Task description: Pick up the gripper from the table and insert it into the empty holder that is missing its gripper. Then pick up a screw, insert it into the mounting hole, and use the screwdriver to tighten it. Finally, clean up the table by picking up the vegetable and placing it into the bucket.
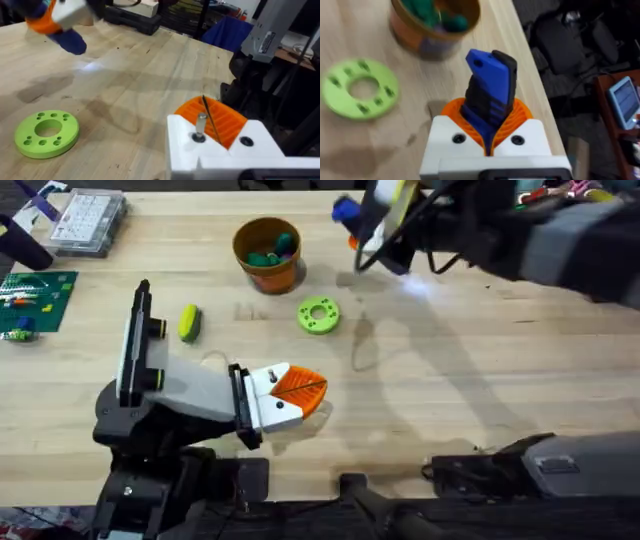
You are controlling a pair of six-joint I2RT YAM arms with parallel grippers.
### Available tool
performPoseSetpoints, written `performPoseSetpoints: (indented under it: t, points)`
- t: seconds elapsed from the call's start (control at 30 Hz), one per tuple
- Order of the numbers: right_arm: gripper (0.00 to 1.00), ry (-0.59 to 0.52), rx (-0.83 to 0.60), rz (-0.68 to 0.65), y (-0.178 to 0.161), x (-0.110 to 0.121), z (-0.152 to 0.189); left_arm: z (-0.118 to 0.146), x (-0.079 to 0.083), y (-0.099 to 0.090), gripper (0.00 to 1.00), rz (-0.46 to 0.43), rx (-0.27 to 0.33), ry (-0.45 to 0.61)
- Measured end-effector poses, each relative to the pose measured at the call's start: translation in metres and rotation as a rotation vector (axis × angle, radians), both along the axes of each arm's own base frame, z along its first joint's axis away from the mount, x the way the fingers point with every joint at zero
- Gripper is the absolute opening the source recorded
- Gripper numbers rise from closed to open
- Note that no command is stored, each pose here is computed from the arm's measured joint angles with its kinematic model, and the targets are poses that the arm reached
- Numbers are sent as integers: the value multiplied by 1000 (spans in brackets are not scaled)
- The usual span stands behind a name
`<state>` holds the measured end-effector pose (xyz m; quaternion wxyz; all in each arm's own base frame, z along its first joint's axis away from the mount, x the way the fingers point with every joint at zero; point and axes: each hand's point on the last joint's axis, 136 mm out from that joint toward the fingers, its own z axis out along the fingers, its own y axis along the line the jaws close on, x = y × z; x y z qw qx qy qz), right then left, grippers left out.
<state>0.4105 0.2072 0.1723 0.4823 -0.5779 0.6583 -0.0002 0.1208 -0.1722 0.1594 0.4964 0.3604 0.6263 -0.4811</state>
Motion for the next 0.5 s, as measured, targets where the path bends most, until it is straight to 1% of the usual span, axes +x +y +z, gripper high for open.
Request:
performPoseSetpoints:
  t: [0.1,0.23,0.33,0.5]
  points:
    - [25,-25,-131,5,-13,20,-39,0,0,0,15,0,0,0]
    - [25,-62,-249,20,-26,43,-82,0,0,0,15,0,0,0]
    - [25,-77,-332,53,-33,48,-106,0,0,0,15,0,0,0]
    - [25,-109,-441,113,-38,50,-122,0,0,0,15,0,0,0]
